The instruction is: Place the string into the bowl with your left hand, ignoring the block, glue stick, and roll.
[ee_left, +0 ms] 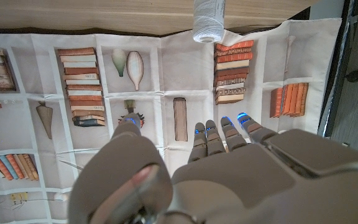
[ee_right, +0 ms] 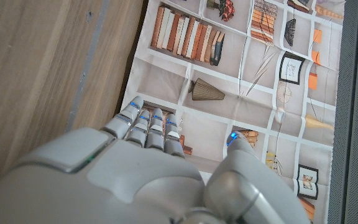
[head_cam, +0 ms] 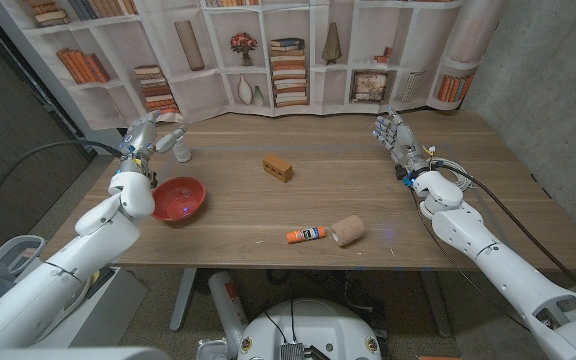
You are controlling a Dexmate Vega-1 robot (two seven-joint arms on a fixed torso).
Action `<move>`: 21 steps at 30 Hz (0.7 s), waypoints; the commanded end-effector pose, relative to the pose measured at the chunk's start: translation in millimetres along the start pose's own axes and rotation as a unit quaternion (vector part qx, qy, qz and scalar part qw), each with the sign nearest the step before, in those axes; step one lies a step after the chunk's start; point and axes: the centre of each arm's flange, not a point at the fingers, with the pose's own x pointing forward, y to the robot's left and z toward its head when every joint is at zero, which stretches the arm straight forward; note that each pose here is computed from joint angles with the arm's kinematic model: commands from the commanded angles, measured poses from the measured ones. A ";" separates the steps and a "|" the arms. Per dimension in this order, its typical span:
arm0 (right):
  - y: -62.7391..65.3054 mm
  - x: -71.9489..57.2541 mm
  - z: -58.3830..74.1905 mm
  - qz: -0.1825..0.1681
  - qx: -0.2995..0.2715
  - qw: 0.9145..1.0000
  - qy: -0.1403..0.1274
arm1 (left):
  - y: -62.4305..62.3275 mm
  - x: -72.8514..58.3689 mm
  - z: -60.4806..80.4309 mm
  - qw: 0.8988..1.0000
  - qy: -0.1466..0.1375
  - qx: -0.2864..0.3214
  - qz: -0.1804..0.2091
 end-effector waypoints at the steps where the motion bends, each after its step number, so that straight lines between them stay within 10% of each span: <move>1: 0.5 -1.3 -2.7 -0.002 0.001 1.000 0.005 | 4.8 8.7 -0.4 0.999 0.013 0.039 -0.007; 21: 1.5 -2.9 -3.5 -0.004 -0.001 1.000 0.010 | 7.9 25.4 -3.4 0.995 0.031 0.091 -0.021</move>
